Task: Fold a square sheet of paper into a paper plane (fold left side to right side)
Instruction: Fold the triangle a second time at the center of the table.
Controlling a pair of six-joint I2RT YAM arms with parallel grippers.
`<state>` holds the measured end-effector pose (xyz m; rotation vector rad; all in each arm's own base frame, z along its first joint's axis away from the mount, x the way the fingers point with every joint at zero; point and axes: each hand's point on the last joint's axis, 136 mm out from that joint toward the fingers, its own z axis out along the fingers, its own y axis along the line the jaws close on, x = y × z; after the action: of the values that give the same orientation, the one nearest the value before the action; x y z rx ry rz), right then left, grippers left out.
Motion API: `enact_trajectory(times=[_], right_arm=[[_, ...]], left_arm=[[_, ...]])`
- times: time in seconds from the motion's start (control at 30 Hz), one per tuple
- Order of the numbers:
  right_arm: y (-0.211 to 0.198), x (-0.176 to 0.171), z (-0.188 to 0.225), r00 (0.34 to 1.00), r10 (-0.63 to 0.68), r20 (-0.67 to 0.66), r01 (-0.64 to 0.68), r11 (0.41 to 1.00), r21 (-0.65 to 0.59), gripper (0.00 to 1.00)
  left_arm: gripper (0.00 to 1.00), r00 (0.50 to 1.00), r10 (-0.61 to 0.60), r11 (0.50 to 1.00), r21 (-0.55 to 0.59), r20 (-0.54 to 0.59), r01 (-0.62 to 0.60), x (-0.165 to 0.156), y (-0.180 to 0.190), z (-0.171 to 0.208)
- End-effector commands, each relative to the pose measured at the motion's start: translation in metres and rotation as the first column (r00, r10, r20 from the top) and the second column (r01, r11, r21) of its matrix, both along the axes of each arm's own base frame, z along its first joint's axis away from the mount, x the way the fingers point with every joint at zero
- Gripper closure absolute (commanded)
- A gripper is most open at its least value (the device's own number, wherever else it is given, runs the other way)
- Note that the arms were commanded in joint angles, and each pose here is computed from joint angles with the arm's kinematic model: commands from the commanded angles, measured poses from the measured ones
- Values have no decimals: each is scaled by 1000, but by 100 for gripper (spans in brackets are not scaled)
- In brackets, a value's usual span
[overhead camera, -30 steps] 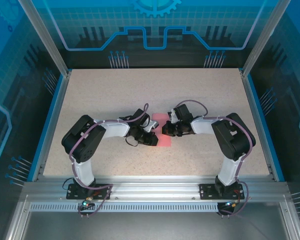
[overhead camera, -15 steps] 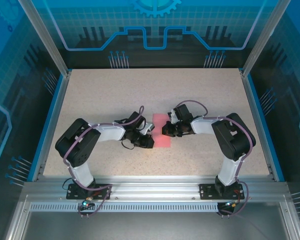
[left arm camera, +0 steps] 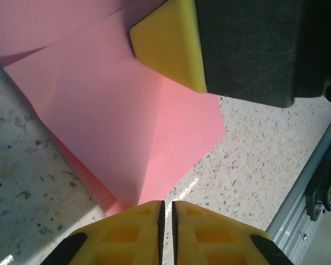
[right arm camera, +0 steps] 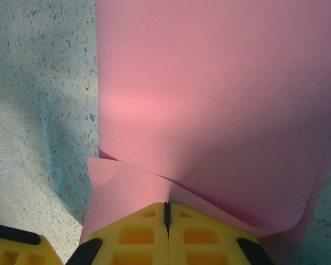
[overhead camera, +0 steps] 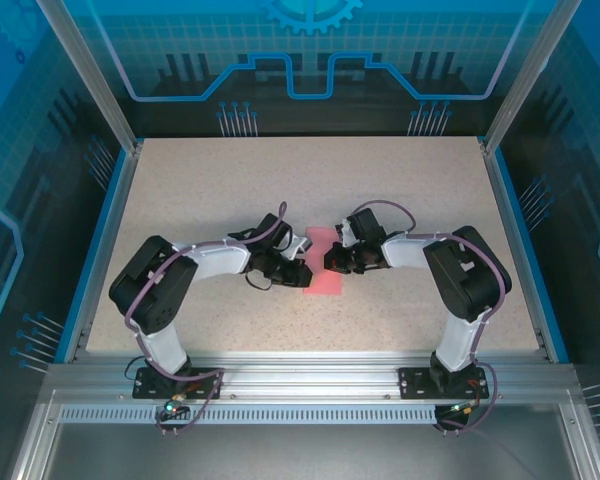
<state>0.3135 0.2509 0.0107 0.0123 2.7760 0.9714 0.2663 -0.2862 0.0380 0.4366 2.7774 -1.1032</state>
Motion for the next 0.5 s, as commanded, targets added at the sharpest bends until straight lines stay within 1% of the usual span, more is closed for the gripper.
enact_trajectory(times=[0.0, 0.13, 0.27, 0.47], right_arm=[[-30, -28, -35, 990, -32, -134, 14, 990, -138, 100], [-30, -28, -34, 991, -31, -128, 13, 991, -137, 100], [-27, -24, -25, 995, -21, -95, 10, 993, -120, 100], [-18, -19, 7, 1000, 16, 8, -15, 997, -78, 100]], left_arm=[[85, 1000, 5, 1000, 8, -23, -5, 4, -1, -8], [85, 999, 29, 997, 73, -32, -27, 5, 8, -24], [87, 998, 36, 993, 113, -42, -31, 2, 14, -34], [95, 997, 48, 989, 145, -55, -39, -5, 22, -42]])
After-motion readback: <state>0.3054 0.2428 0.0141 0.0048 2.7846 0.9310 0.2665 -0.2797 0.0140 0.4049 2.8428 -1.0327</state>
